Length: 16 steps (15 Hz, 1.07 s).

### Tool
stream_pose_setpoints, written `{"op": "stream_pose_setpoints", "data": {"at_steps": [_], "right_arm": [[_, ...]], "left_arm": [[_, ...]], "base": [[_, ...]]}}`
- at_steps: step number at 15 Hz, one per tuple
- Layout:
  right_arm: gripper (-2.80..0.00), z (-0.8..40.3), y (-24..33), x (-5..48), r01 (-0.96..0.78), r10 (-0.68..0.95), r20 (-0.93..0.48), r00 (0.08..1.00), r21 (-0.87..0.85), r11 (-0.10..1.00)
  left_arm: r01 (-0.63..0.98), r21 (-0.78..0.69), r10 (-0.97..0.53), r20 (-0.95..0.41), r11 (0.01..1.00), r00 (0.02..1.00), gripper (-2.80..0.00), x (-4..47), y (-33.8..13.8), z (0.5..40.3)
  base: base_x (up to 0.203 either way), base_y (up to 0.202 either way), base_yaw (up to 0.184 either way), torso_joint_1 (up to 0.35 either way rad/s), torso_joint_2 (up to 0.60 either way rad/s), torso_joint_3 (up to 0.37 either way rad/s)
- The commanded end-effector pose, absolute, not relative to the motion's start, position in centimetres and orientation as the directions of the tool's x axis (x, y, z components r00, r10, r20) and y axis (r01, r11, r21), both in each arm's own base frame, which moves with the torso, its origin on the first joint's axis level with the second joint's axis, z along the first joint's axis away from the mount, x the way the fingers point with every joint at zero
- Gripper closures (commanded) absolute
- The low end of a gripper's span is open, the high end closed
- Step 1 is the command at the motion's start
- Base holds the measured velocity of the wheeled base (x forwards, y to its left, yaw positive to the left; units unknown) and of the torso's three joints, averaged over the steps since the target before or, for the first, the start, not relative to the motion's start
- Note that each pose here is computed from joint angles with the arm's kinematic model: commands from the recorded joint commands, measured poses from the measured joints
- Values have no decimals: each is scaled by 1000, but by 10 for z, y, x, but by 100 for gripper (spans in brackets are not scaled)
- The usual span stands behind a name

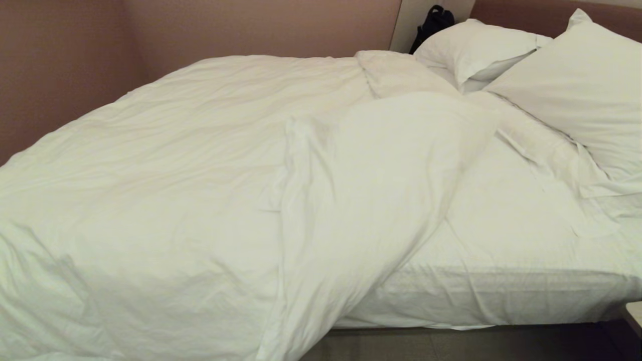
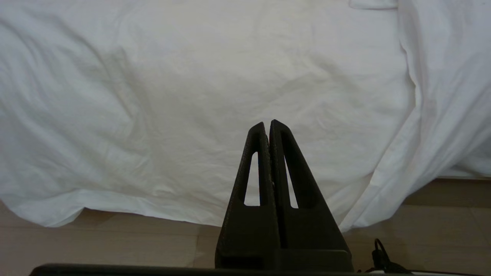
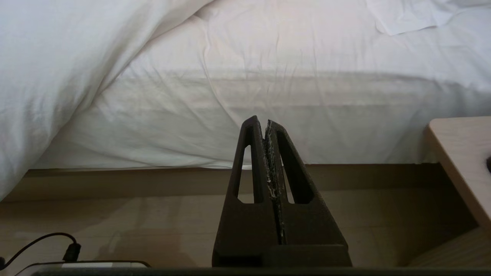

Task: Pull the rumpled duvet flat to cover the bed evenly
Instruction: Hold the folded corner of the quilt

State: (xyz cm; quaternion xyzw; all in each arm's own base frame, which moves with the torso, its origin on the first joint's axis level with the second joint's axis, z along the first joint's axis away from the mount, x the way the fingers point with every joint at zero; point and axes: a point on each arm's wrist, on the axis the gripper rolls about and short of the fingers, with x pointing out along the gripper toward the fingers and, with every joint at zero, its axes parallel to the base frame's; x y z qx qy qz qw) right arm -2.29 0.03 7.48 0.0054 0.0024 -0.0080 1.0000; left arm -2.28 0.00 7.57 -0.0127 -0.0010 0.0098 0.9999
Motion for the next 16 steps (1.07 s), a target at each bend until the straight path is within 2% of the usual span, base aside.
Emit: {"op": "stream_pose_setpoints", "data": {"at_steps": [1, 16], "right_arm": [[0, 75, 0, -23, 17, -17, -5, 1000, 11, 1000], [0, 75, 0, -23, 17, -17, -5, 1000, 11, 1000]], "left_arm": [[-20, -28, 20, 3, 999, 1000, 0, -23, 0, 76], [-20, -28, 20, 3, 999, 1000, 0, -23, 0, 76]], "base": [[0, 0, 0, 0, 0, 0], [0, 0, 0, 0, 0, 0]]}}
